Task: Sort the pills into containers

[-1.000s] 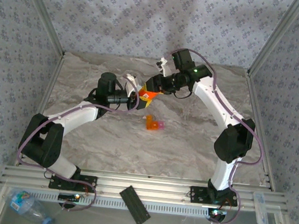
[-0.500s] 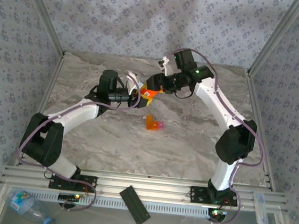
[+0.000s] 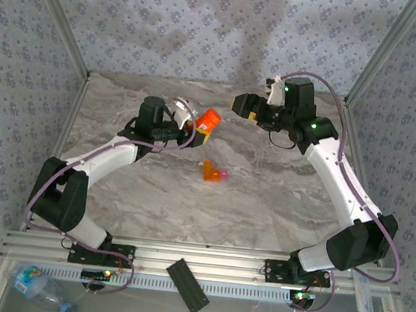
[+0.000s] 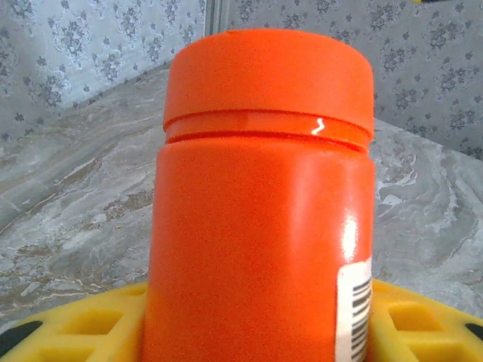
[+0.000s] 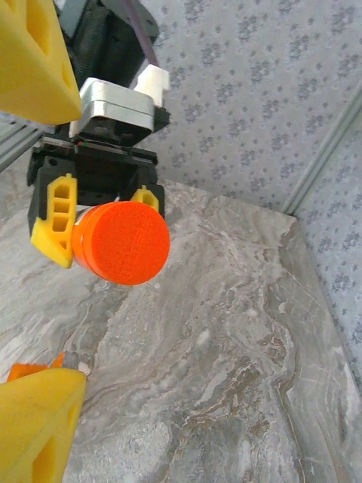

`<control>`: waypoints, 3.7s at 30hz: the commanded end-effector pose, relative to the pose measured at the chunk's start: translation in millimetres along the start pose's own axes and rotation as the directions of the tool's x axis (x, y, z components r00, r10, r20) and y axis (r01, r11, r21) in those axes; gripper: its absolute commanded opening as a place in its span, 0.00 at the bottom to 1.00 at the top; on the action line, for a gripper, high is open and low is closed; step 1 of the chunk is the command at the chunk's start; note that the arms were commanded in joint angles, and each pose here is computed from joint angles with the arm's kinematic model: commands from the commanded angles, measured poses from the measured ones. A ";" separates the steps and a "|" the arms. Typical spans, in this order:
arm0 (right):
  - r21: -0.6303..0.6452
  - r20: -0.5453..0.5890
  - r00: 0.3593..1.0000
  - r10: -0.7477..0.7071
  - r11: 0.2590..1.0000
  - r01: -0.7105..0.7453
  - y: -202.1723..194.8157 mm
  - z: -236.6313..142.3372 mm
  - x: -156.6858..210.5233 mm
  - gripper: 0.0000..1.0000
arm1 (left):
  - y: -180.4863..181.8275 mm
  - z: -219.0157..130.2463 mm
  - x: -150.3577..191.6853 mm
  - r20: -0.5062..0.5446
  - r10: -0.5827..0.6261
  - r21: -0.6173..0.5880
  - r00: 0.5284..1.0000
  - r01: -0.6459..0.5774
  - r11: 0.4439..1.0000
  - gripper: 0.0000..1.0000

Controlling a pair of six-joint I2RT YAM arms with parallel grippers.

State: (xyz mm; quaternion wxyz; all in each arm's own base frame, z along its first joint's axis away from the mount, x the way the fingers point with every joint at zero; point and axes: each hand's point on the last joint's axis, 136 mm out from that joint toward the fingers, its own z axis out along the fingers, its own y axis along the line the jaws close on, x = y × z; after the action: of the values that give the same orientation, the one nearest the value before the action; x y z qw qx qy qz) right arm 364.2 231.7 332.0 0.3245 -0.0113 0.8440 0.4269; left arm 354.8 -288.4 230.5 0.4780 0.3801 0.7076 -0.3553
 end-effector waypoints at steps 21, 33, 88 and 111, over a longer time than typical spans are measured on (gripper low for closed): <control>-0.034 -0.018 0.997 0.074 0.997 -0.074 24.3 60.8 25.8 0.77 | -19.6 -10.7 -23.3 0.053 0.119 -0.037 0.991 -0.118 0.992 0.00; 0.026 -0.034 0.996 0.080 0.997 -0.079 1.1 65.1 35.7 0.75 | -19.7 -11.2 -27.4 0.064 0.127 -0.042 0.990 -0.124 0.991 0.00; -0.433 -0.019 0.883 -0.469 0.800 0.416 33.9 53.2 46.1 0.61 | -47.2 -17.7 -37.5 0.063 0.049 0.176 0.997 -0.060 0.983 0.00; 0.012 0.070 0.985 0.156 0.987 -0.157 2.7 61.7 13.7 0.88 | 3.8 -9.1 -23.7 0.017 0.214 -0.205 0.977 -0.206 0.957 0.00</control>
State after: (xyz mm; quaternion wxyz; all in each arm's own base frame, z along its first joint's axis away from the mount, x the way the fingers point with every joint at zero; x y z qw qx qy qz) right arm 378.7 277.8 307.2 0.3277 0.0403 0.8256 0.4576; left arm 360.0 -280.1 225.7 0.5225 0.3933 0.7171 -0.2412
